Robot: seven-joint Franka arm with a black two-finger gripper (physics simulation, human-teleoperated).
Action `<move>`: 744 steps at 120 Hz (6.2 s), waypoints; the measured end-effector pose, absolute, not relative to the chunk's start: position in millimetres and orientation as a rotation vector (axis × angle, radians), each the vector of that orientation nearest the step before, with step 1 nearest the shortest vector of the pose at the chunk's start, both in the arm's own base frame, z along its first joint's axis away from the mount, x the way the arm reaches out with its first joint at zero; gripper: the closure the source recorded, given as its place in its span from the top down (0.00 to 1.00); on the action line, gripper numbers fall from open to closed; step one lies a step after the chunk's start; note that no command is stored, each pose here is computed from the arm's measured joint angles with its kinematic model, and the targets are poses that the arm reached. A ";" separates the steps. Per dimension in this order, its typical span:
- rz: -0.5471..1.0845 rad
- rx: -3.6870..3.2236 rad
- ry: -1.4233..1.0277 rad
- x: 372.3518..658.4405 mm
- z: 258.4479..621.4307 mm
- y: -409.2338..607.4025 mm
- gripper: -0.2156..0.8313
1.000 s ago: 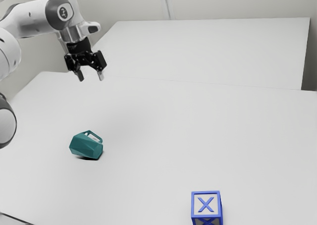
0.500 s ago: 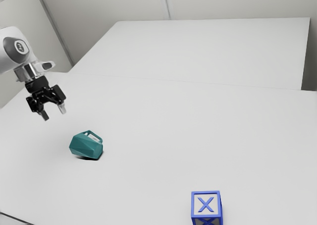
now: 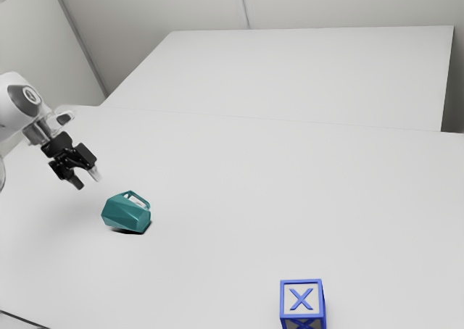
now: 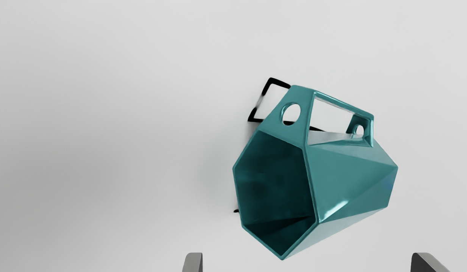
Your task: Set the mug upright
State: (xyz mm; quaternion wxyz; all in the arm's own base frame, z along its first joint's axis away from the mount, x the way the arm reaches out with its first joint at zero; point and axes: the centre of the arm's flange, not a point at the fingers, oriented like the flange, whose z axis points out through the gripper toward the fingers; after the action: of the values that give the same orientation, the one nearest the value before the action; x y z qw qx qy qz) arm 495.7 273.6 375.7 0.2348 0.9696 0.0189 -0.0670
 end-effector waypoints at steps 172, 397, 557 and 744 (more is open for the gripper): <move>0.088 2.281 -0.098 459.1 289.9 248.5 0.79; 0.287 2.226 -0.379 516.7 378.4 136.9 0.07; 0.147 3.073 -0.971 554.2 357.6 2.4 0.05; 0.239 3.107 -0.830 547.0 355.7 2.2 0.45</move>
State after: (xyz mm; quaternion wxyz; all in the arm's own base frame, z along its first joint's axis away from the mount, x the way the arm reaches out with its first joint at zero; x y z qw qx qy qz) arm 547.0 2.2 355.7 -0.0418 0.9626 -0.2572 0.0740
